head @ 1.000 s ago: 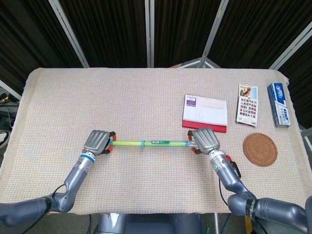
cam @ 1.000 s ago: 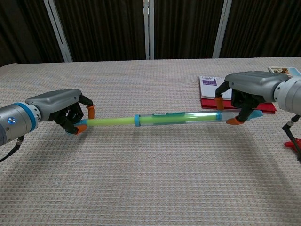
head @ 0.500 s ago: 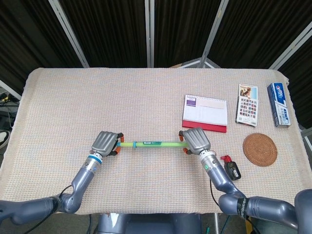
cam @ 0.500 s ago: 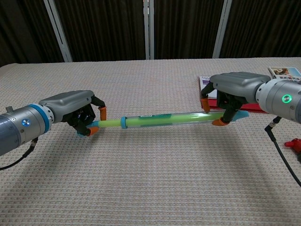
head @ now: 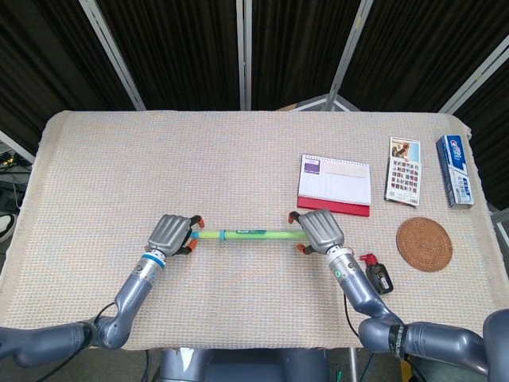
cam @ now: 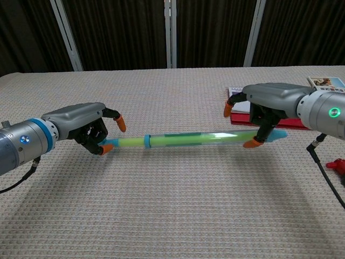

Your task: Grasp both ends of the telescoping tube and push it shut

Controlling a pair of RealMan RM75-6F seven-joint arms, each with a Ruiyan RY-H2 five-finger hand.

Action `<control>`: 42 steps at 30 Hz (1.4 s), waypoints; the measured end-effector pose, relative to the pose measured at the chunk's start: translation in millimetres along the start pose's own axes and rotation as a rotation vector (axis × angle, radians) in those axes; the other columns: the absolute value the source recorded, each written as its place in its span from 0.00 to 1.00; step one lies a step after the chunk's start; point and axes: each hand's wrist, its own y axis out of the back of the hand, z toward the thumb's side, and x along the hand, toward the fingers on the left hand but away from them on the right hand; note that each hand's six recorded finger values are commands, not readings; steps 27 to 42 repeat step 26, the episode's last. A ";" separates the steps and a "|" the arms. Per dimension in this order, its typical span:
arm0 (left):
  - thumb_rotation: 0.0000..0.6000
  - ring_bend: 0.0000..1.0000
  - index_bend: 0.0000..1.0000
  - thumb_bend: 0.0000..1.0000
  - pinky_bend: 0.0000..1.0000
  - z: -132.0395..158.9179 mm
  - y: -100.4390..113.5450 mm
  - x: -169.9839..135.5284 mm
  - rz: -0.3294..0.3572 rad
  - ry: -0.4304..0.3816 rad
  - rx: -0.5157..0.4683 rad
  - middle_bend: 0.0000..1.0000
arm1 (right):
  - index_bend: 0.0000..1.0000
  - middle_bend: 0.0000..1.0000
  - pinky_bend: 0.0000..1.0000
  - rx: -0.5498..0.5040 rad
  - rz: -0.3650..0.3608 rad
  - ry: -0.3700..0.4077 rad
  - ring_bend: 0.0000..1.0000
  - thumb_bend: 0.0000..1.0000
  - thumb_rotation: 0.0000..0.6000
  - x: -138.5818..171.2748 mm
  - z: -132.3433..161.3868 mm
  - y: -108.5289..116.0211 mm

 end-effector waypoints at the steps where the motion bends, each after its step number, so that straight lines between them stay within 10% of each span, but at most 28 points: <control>1: 1.00 0.73 0.00 0.39 0.91 -2.0 1.3 -1.2 0.002 0.004 0.001 0.82 | 0.00 1.00 1.00 -0.002 -0.001 -0.004 1.00 0.00 1.00 1.3 -2.4 0.9; 12: 1.00 0.62 0.00 0.38 0.80 -48.2 43.4 -44.2 0.125 0.076 -0.018 0.65 | 0.00 0.96 1.00 -0.025 -0.123 -0.058 1.00 0.00 1.00 46.4 -54.0 35.5; 19: 1.00 0.05 0.00 0.01 0.16 -86.4 67.9 -104.5 0.269 0.147 -0.037 0.02 | 0.00 0.60 0.74 -0.062 -0.288 -0.056 0.71 0.00 1.00 98.0 -91.4 60.1; 26: 1.00 0.00 0.00 0.00 0.00 -119.1 77.1 -177.1 0.344 0.227 -0.045 0.00 | 0.00 0.03 0.04 -0.033 -0.379 -0.105 0.05 0.00 1.00 158.8 -131.1 62.2; 42: 1.00 0.00 0.00 0.00 0.00 -119.1 77.1 -177.1 0.344 0.227 -0.045 0.00 | 0.00 0.03 0.04 -0.033 -0.379 -0.105 0.05 0.00 1.00 158.8 -131.1 62.2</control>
